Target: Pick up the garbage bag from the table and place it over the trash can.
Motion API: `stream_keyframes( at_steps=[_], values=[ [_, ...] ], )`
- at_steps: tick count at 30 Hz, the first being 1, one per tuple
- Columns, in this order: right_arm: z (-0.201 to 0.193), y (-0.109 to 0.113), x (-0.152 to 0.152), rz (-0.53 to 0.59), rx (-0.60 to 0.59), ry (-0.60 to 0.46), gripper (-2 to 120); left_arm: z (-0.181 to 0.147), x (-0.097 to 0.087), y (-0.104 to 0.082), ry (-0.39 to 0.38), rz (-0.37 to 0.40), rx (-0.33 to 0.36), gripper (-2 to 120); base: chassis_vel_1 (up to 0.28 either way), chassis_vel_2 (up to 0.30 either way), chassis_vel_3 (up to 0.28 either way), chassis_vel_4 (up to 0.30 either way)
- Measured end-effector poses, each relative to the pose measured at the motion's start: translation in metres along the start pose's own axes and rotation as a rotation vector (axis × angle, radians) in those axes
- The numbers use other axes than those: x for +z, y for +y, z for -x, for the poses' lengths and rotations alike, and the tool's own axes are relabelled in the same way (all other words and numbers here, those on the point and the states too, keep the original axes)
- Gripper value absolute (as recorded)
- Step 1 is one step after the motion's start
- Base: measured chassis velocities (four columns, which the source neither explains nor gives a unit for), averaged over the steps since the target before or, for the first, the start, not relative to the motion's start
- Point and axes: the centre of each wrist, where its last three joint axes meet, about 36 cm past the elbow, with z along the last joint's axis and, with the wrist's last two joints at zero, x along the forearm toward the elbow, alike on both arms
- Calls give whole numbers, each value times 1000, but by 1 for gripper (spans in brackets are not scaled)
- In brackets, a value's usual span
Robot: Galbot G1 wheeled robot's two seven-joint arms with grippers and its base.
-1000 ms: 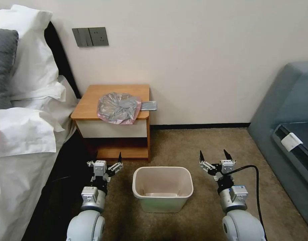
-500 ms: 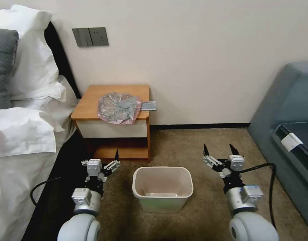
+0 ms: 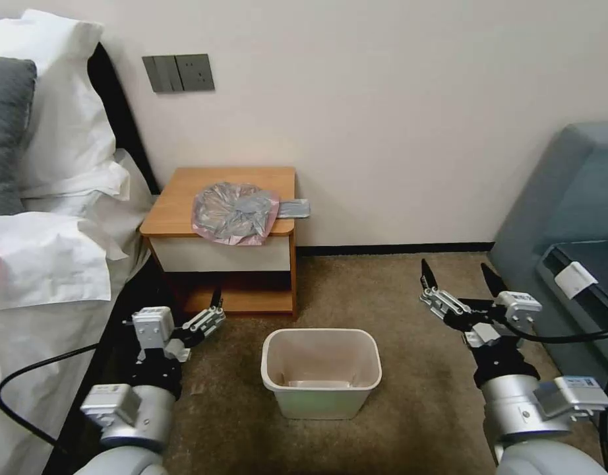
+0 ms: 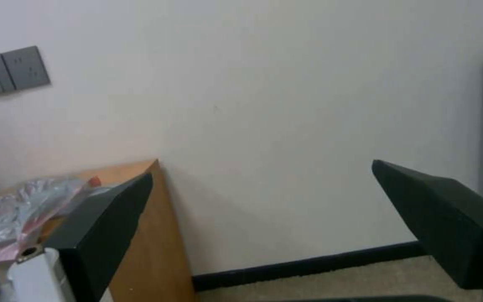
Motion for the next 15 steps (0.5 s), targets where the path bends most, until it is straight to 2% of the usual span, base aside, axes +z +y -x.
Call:
stream_keyframes(
  at_steps=[3, 6, 8, 10, 15],
  values=[
    [-2, -4, 9, 48, -23, 64, 100, -1, 1, 0, 13, -4, -2, 100, 0, 0, 0, 0],
    [-1, -6, 12, 58, -28, 78, 100, -2, 1, 0, 13, -2, -6, 100, 0, 0, 0, 0],
    [0, -8, 15, 70, -29, 87, 100, -7, 4, 2, 16, 41, -38, 100, 0, 0, 0, 0],
    [1, -9, 16, 86, -32, 90, 100, -9, 5, 3, 15, 52, -46, 100, 0, 0, 0, 0],
    [17, -11, 22, 255, -86, 106, 100, -10, 7, 3, 16, 64, -52, 100, 0, 0, 0, 0]
  ],
)
